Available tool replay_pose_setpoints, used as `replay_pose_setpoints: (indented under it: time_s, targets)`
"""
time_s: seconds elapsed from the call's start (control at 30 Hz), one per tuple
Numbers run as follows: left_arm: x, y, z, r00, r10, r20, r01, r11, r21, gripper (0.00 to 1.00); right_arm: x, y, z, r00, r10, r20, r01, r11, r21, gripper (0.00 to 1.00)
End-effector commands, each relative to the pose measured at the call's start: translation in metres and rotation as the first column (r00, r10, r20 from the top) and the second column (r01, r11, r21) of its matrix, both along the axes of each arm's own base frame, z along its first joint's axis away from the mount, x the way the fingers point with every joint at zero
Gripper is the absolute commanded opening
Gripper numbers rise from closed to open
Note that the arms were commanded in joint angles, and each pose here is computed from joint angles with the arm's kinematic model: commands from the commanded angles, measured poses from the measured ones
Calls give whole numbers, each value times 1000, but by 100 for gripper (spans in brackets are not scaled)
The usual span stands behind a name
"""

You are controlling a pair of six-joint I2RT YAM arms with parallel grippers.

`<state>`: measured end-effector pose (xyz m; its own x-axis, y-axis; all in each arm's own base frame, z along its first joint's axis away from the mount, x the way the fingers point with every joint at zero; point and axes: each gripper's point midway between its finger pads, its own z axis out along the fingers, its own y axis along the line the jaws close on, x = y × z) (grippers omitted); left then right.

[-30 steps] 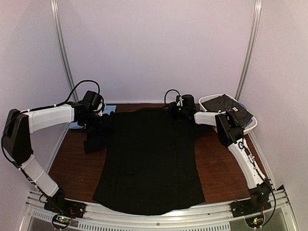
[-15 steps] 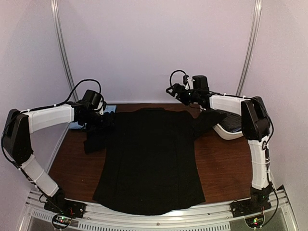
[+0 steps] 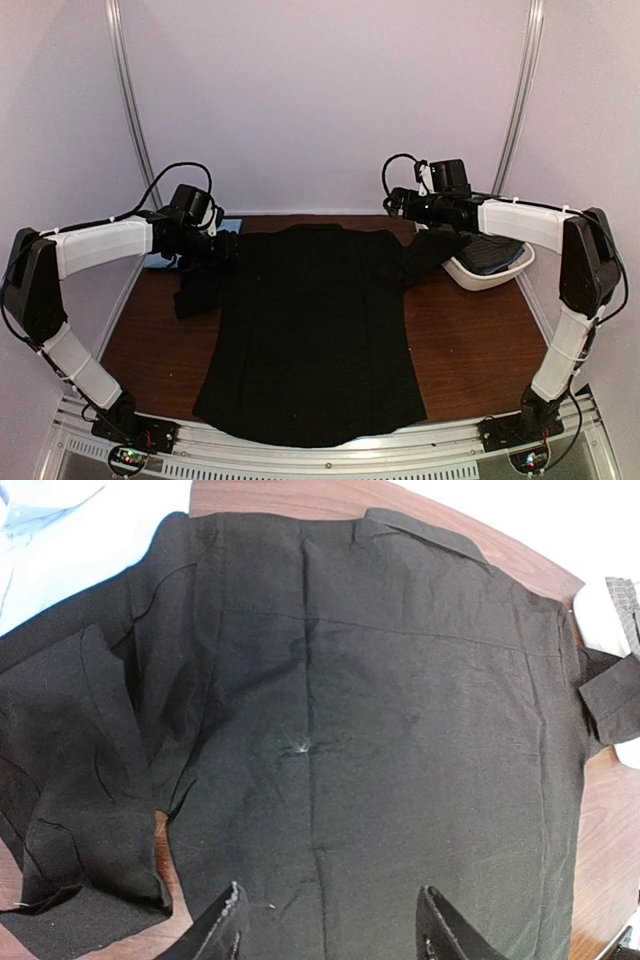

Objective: Fold and stack the long sleeve shirts
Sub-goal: Pick up the sleeve from the center of the board.

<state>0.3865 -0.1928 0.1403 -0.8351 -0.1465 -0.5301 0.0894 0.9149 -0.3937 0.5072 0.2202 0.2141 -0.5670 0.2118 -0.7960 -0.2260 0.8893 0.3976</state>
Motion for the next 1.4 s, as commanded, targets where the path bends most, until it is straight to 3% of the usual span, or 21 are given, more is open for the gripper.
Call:
replay_pose_setpoints:
  time_s: [0.0,0.33,0.63,0.87,0.97,1.23,1.37]
  targets:
    - [6,-10,27,997,-17,82,21,998,-51,59,-17,-51,1,990,-137,23,139,969,-203,100]
    - [5,-12,24,997,-21,75,25,998,-54,59,-40,-85,-25,982,-184,-43,148,891,-429,98]
    - [3,-12,19,998,-25,63,29,998,-55,59,-44,-93,-51,978,-176,-115,94,856,-509,70]
    - [2,-18,17,997,-43,65,47,996,-73,59,-45,-97,-69,972,-173,-157,62,840,-540,60]
    - [0,-26,17,996,-62,69,68,994,-82,59,-46,-96,-74,971,-166,-172,48,840,-540,49]
    - [-7,-53,20,989,-121,89,133,981,-143,59,-47,-91,-57,977,-142,-162,39,857,-514,4]
    - [-13,-74,27,975,-186,117,206,961,-186,59,-50,-79,-36,987,-90,-134,21,893,-450,0]
